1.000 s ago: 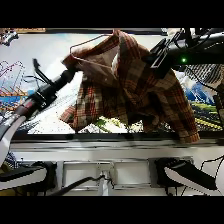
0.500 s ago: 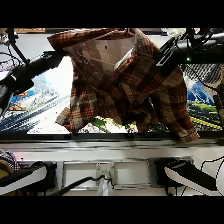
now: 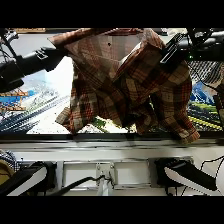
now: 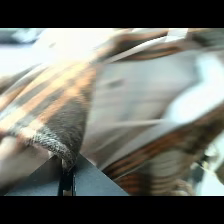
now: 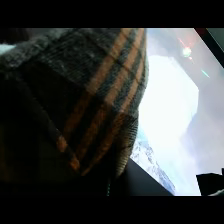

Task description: Fold the clothes and pants, and hang the long-sleeved shirts on hangers.

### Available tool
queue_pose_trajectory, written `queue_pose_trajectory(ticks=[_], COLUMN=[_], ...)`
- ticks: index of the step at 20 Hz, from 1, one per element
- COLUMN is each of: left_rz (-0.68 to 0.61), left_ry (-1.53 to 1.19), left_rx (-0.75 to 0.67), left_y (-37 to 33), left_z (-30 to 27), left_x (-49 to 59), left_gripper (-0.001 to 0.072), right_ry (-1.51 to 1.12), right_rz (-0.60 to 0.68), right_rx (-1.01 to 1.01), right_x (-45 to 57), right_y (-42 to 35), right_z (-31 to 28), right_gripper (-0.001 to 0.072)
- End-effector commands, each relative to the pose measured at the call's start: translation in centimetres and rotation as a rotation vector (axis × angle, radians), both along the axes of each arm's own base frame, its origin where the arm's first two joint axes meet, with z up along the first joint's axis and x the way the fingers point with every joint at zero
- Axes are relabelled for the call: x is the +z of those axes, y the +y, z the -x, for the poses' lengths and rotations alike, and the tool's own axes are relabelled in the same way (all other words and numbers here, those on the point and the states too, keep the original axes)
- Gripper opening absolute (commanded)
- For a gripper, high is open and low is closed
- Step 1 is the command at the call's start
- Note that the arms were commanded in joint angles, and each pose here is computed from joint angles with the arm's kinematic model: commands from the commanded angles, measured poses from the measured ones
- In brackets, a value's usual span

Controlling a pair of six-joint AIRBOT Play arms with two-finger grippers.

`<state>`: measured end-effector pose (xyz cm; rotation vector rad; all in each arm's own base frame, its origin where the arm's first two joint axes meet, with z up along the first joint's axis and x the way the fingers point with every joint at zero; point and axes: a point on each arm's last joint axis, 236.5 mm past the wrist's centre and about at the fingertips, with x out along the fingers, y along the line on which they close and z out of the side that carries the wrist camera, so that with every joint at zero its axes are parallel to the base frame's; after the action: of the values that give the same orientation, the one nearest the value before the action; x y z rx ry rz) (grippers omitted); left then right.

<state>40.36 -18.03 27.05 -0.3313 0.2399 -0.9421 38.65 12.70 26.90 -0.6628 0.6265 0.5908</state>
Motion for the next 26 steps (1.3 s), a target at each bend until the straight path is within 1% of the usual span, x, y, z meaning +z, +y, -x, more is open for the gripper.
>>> queue_pose_trajectory(ticks=[1,3,5,7,10,13,16,18,22,24,26], left_rz=[-0.014,-0.020,-0.008,-0.052,-0.187,-0.201,-0.149,-0.102,-0.055,0.038,0.151], left_ry=[-0.139,-0.128,-0.125,-0.121,-0.042,0.057,0.080,0.092,0.096,0.073,-0.021], left_rx=[-0.076,-0.119,-0.220,-0.302,-0.386,-0.466,-0.526,-0.551,-0.577,-0.595,-0.582], left_y=[-2.4,-4.1,-6.7,-9.3,-12.8,-15.8,-18.0,-18.8,-19.0,-18.9,-18.4], left_z=[4.2,5.7,8.3,10.2,11.3,12.3,13.5,14.0,14.7,15.7,16.0], left_x=[6.6,8.2,8.9,7.7,2.8,-0.1,0.0,0.6,1.7,4.6,8.4], left_gripper=[0.0023,0.0023,0.0023,0.0023,0.0024,0.0025,0.0025,0.0025,0.0026,0.0026,0.0026], right_ry=[-0.003,-0.013,-0.023,-0.028,-0.086,-0.210,-0.276,-0.302,-0.372,-0.440,-0.520], right_rz=[0.076,0.106,0.127,0.137,0.069,0.018,0.078,0.073,0.072,0.060,0.020], right_rx=[-0.013,-0.010,-0.020,-0.046,-0.098,-0.138,-0.212,-0.265,-0.309,-0.326,-0.329], right_x=[-0.5,-0.5,-0.5,-0.4,1.5,5.2,6.9,7.8,10.3,12.8,15.9], right_y=[-1.0,-0.9,-1.1,-1.6,-1.6,-2.3,-5.0,-6.2,-7.7,-8.5,-8.8], right_z=[-0.2,-0.2,-0.3,-0.5,-0.6,-0.4,0.0,0.2,1.3,2.4,3.9], right_gripper=[0.0046,0.0046,0.0046,0.0046,0.0046,0.0046,0.0046,0.0046,0.0046,0.0046,0.0046])
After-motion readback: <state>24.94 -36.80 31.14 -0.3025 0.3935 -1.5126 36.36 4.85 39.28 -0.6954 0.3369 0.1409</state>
